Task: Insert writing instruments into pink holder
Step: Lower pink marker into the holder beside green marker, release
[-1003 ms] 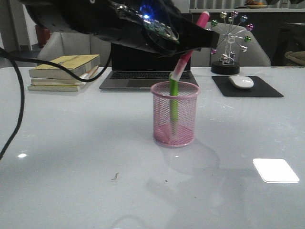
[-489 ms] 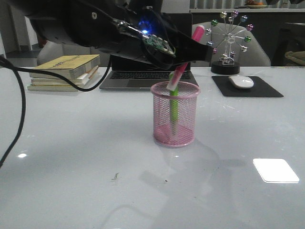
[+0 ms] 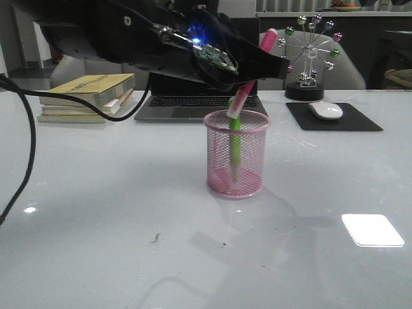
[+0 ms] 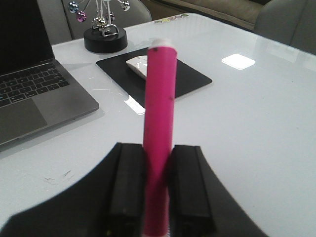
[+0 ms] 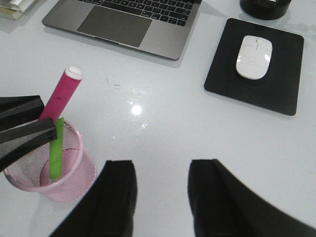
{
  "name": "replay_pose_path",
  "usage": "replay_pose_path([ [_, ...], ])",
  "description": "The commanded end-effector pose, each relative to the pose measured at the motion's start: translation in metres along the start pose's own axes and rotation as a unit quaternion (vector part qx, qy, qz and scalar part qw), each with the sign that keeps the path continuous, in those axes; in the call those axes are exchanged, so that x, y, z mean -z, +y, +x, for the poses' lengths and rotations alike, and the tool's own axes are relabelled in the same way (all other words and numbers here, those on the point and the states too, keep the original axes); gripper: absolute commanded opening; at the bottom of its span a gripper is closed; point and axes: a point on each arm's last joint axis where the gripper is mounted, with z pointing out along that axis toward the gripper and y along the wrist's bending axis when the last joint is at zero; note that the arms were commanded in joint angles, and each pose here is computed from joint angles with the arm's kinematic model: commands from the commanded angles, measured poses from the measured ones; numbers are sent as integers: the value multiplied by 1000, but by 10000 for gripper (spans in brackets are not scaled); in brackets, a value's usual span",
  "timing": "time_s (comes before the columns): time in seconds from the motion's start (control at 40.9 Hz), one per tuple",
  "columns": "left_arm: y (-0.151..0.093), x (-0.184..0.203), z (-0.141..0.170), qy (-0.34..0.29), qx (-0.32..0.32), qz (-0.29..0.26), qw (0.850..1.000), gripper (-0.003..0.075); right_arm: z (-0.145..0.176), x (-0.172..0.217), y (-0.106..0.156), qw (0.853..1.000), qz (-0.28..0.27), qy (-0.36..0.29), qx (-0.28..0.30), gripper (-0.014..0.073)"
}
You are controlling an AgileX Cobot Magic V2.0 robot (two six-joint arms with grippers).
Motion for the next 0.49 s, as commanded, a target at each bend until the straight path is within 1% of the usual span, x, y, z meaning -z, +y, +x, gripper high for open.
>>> replay_pose_path([
  [0.0, -1, 12, -41, -89, 4, 2, 996, 142, -21, 20, -2, 997, 11, -70, 8, 382],
  [0.098, -1, 12, -41, -89, 3, 2, 996, 195, -21, 20, -2, 997, 11, -70, 8, 382],
  [0.245, -1, 12, -41, -89, 3, 2, 996, 251, -21, 20, -1, 998, 10, -67, 8, 382],
  [0.343, -1, 12, -41, -89, 3, 2, 996, 271, -21, 20, -1, 998, 10, -66, 8, 382],
  [0.465, -1, 12, -41, -90, 3, 2, 996, 272, -21, 20, -1, 998, 10, -65, 8, 382],
])
